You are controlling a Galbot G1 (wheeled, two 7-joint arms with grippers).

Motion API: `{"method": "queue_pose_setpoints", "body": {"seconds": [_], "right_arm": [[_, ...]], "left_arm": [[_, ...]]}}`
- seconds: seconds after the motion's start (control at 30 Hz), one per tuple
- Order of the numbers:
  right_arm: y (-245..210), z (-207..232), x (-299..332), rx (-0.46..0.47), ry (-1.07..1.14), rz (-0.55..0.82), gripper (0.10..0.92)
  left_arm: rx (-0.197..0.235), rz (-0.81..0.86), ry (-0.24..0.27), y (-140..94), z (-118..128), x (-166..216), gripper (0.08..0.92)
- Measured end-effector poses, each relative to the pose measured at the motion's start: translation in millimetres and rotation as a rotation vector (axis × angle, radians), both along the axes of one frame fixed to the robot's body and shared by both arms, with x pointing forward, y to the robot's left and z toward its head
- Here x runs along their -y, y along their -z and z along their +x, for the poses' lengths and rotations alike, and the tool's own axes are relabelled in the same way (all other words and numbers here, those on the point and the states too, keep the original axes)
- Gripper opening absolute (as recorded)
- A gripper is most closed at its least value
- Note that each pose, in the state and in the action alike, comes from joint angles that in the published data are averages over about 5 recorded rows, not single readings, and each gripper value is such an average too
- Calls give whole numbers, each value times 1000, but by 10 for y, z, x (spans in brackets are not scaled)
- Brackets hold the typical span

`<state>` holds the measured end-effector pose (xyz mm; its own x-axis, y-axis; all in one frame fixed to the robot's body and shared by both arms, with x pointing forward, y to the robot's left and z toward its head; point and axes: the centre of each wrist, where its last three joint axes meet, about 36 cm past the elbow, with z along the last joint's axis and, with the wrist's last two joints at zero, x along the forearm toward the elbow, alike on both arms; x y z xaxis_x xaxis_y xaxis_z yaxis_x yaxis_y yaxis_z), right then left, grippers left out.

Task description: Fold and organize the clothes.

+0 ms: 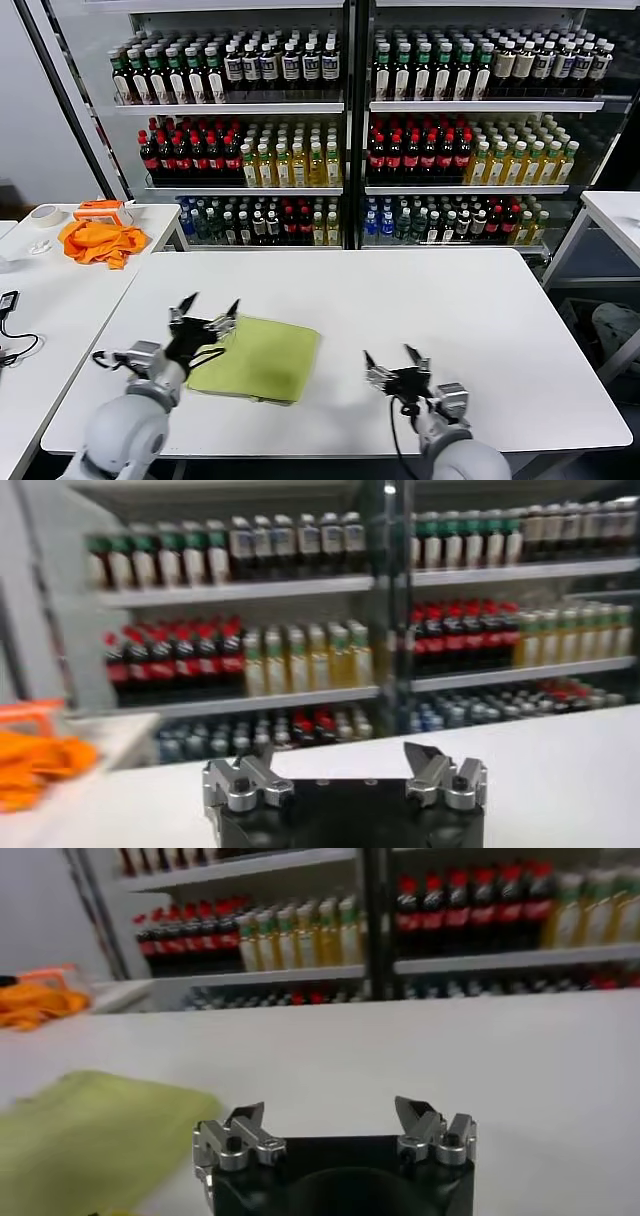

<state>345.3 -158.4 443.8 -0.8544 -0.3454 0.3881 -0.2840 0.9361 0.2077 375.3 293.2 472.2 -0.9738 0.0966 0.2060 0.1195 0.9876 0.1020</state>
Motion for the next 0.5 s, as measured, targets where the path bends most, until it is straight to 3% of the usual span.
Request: {"method": "queue_pose_setpoints", "body": {"seconds": [0.23,0.5], "right_arm": [[73,198,-476,-85,-69,68,823],[223,417,-794,-159,-86,48,823]], "left_arm": [[1,67,-69,12,-178,-342,823],[-2,100,-96,10,-345,-475,822]]}}
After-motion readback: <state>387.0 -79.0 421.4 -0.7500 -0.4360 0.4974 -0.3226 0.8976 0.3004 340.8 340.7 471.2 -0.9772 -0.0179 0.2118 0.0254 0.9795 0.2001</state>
